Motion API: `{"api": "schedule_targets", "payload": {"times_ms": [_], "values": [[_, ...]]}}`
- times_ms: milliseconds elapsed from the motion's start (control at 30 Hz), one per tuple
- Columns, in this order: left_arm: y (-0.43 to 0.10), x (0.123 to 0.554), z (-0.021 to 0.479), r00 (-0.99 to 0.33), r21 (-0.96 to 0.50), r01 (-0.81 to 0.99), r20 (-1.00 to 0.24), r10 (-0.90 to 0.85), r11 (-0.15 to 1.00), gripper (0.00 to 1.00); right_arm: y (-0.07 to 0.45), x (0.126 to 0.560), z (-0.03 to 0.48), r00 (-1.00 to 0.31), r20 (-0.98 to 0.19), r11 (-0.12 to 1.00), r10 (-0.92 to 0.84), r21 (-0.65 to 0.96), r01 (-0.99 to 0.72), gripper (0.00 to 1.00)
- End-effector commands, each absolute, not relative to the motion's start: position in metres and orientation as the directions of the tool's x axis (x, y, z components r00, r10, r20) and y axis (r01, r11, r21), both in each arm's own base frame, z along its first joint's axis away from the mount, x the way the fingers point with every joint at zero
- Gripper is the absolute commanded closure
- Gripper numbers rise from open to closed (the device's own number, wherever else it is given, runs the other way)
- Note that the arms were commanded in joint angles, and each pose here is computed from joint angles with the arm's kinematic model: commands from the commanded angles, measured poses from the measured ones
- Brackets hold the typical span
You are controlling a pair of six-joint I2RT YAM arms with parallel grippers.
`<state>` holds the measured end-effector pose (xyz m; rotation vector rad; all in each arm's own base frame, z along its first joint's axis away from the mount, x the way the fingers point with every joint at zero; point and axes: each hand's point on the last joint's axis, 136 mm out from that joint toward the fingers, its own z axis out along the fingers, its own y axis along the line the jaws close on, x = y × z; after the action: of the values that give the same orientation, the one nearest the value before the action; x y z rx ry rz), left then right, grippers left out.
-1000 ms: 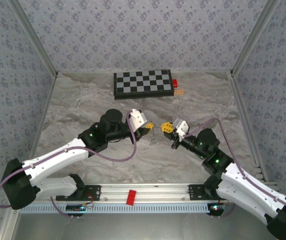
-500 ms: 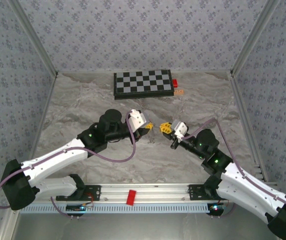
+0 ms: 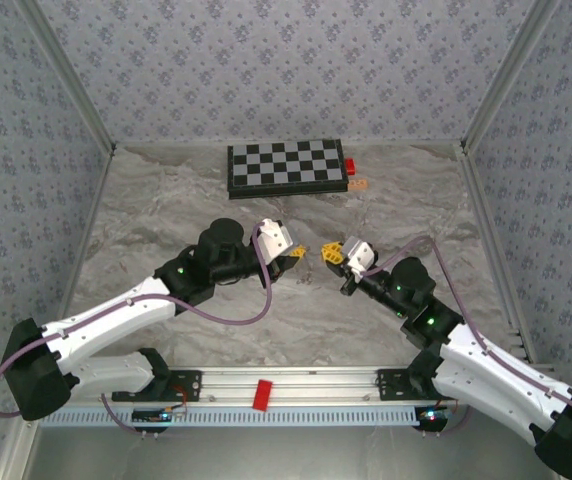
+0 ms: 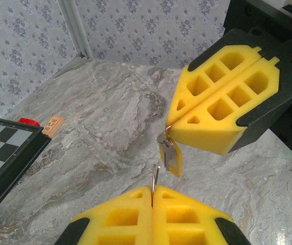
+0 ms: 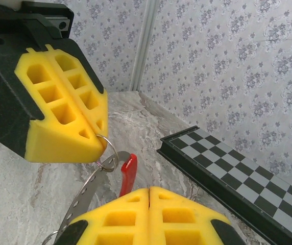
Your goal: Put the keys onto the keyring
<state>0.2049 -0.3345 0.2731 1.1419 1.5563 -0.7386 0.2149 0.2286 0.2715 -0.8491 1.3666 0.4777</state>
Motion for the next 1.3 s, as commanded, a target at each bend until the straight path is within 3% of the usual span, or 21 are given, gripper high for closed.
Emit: {"api": "schedule_targets", "payload": {"times_ms": [0, 1267], "values": [[-0.338, 0.202, 0.292, 0.027, 0.121, 0.930, -0.965, 0.262, 0.348, 1.00, 0.226, 0.218, 0.280, 0.174, -0.974, 0.651, -0.145, -0.227, -0.725, 1.00], [-0.347, 0.203, 0.285, 0.014, 0.105, 0.942, -0.961, 0.276, 0.320, 1.00, 0.244, 0.205, 0.284, 0.274, -0.941, 0.551, -0.196, -0.337, -0.763, 1.00]]}}
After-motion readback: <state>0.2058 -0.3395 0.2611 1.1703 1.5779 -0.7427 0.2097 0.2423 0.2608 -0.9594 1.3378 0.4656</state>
